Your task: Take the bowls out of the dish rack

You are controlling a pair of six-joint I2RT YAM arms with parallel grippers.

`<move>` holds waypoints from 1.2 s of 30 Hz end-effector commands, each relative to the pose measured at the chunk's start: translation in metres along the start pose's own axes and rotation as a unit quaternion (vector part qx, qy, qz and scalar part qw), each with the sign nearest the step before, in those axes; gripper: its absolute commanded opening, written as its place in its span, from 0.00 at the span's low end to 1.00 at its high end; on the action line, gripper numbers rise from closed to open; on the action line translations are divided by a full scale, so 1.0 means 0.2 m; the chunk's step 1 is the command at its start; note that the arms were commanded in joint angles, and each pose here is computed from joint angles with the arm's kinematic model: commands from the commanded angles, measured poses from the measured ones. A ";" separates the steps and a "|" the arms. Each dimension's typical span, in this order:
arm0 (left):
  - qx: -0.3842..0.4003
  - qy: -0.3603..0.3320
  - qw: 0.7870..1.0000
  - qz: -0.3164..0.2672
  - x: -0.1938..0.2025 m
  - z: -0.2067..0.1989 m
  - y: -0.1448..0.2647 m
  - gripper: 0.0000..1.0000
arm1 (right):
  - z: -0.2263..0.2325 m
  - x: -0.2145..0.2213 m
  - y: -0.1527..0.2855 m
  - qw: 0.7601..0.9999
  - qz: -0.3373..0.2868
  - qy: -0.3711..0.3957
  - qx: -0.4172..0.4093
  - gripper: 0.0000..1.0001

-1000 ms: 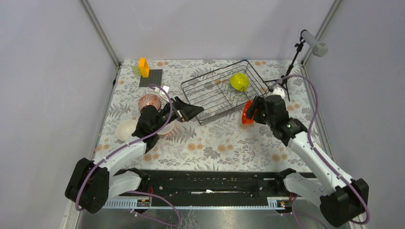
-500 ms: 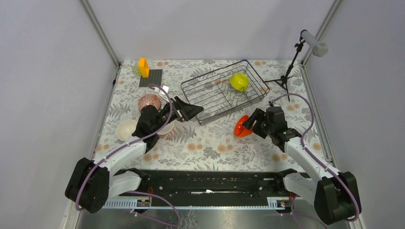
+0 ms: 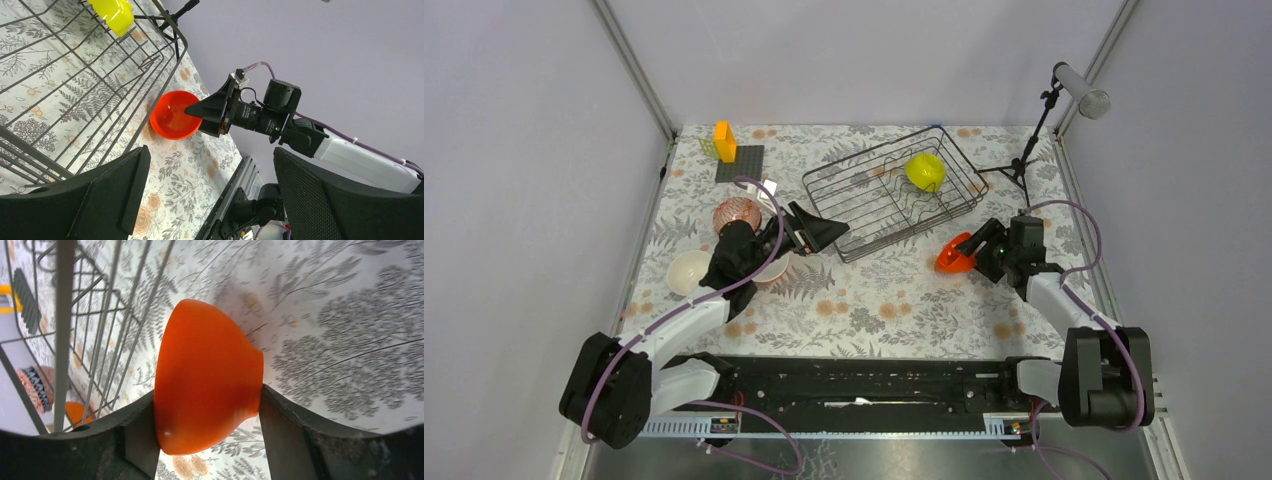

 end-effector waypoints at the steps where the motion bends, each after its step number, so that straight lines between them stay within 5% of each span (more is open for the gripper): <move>1: 0.020 -0.018 0.999 -0.016 -0.02 -0.05 0.01 0.99 | -0.04 -0.08 -0.02 1.000 -0.016 -0.008 -0.022 0.76; 5: 0.018 -0.020 1.000 -0.015 -0.02 -0.04 0.01 0.99 | -0.08 -0.07 -0.02 1.000 -0.021 -0.005 0.010 0.99; 16: 0.010 -0.024 0.999 -0.018 -0.02 -0.04 0.02 0.99 | -0.09 -0.07 0.07 0.998 0.001 0.004 0.065 0.99; 36: 0.008 -0.020 1.000 -0.015 -0.01 -0.02 0.02 0.99 | -0.14 -0.02 0.12 0.993 -0.013 -0.022 0.115 0.46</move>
Point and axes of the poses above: each gripper's point midway between its finger pads, its own y axis back along the fingers, its own z axis along the line the jaws close on, x = y × z, the point moved 9 cm from there along y, back along the fingers, and after that the axes turned 8 degrees about y, right-handed, at the moved point
